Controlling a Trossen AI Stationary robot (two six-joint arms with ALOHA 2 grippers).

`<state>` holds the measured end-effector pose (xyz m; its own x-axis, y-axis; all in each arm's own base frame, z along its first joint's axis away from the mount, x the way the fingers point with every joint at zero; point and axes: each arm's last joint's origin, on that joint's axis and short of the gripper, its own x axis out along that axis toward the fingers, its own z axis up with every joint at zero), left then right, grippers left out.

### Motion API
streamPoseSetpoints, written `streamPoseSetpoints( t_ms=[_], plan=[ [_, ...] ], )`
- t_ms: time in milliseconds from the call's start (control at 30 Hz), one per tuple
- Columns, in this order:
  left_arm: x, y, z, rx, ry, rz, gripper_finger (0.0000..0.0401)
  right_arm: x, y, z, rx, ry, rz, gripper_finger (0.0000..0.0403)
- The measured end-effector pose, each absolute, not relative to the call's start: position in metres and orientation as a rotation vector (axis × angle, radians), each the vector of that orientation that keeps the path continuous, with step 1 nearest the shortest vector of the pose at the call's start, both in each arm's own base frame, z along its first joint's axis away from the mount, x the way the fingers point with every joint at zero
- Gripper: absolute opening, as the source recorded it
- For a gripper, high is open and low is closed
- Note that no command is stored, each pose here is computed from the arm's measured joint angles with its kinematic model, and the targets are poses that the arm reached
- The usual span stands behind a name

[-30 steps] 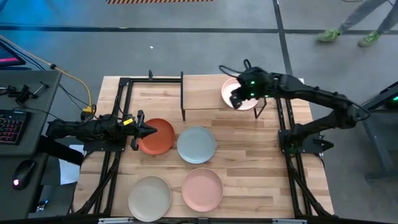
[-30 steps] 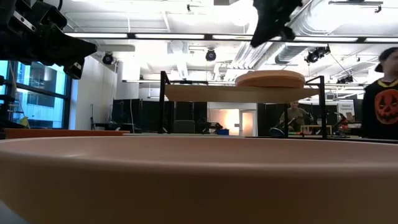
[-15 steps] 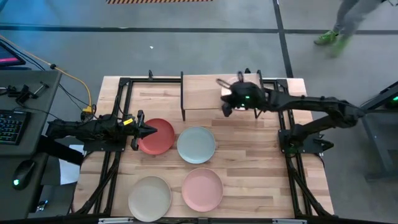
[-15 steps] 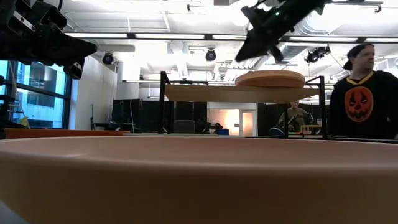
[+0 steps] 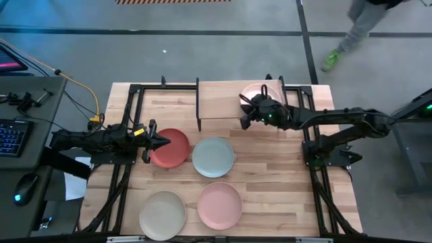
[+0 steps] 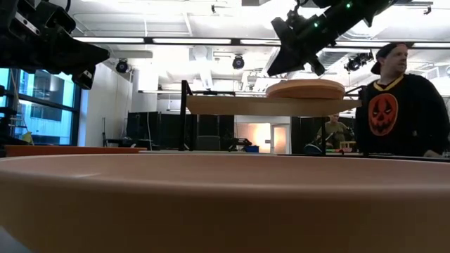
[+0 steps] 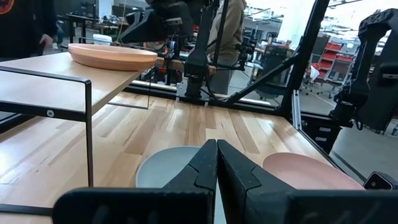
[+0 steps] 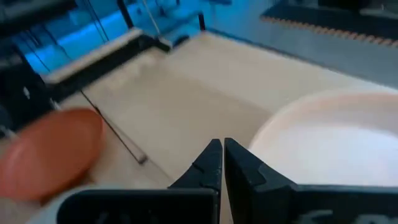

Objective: Place and stack plates onto a shelf
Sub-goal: Put the orange plate on the shelf

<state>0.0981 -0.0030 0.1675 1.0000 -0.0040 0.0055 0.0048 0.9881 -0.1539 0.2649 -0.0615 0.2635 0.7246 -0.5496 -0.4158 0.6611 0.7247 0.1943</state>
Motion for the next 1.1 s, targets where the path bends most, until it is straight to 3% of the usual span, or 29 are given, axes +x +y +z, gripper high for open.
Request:
streamPoseSetpoints(
  t_ms=[600, 833, 1100],
  plan=[
    [0.098, -0.003, 0.167, -0.154, -0.004, -0.004, 0.0001, 0.274, -0.075, 0.244, 0.345, 0.419, -0.711, 0.0000],
    [0.098, -0.003, 0.168, -0.155, -0.005, -0.004, 0.0001, 0.270, -0.076, 0.263, 0.346, 0.328, -0.679, 0.0000],
    [0.098, -0.003, 0.168, -0.155, -0.005, -0.004, 0.0001, 0.283, -0.064, 0.270, 0.467, 0.384, -0.548, 0.0000]
  ],
)
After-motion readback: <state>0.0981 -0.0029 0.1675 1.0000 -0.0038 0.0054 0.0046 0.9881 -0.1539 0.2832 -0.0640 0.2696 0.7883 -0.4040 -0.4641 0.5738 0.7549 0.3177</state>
